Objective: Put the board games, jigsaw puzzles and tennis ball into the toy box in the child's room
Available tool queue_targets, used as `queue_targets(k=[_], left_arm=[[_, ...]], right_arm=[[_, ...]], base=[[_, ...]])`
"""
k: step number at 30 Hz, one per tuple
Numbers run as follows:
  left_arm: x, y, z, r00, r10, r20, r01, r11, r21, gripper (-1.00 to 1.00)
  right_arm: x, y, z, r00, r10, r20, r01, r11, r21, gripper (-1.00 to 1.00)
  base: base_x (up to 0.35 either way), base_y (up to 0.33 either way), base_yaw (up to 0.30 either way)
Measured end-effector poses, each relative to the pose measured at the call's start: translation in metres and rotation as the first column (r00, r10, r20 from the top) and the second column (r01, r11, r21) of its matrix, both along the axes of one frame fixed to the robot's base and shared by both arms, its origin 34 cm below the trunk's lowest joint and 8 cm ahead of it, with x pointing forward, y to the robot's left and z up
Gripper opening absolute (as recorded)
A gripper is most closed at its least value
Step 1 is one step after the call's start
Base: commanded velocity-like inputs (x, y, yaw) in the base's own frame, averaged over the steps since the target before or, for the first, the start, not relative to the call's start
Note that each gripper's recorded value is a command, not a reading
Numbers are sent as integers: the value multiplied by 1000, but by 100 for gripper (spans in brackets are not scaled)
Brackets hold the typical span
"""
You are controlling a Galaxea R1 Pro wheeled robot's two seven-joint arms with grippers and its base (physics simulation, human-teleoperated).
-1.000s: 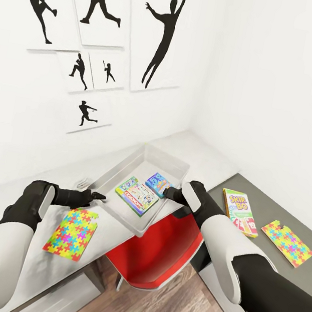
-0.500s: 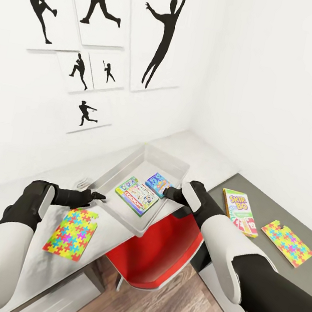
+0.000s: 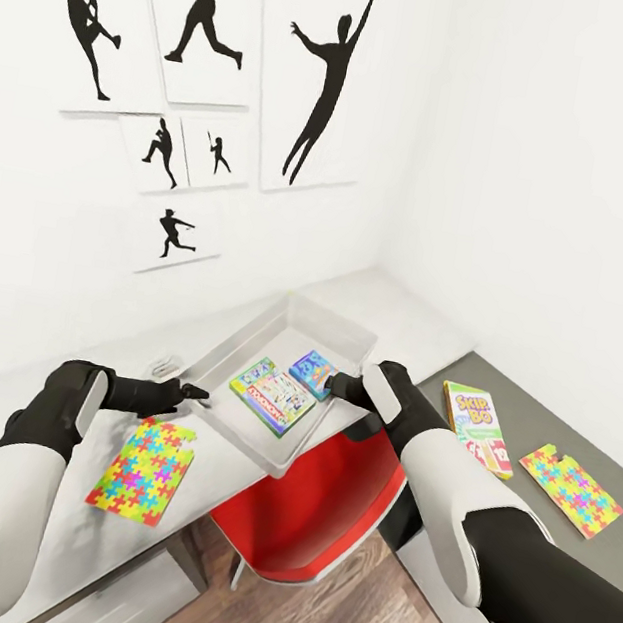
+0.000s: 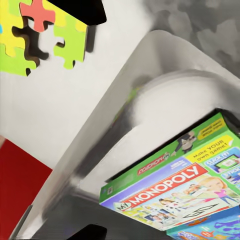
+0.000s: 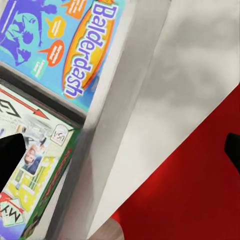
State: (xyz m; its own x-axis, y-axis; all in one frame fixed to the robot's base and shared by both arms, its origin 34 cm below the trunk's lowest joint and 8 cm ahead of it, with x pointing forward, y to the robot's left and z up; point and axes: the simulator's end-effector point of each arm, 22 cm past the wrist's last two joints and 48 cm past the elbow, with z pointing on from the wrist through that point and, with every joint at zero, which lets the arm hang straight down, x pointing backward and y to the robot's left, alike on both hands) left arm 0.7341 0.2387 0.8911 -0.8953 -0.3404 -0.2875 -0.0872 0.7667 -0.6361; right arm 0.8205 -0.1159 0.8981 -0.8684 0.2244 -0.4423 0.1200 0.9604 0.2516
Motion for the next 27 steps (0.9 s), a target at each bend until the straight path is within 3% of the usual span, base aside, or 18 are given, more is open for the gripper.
queue_targets(k=[27], left_arm=[[5,2,29,999,6,48,-5,1000,-4,100]], right_arm=[[5,2,34,999,4,51,-5,1000,9,100]], base=[[0,0,0]])
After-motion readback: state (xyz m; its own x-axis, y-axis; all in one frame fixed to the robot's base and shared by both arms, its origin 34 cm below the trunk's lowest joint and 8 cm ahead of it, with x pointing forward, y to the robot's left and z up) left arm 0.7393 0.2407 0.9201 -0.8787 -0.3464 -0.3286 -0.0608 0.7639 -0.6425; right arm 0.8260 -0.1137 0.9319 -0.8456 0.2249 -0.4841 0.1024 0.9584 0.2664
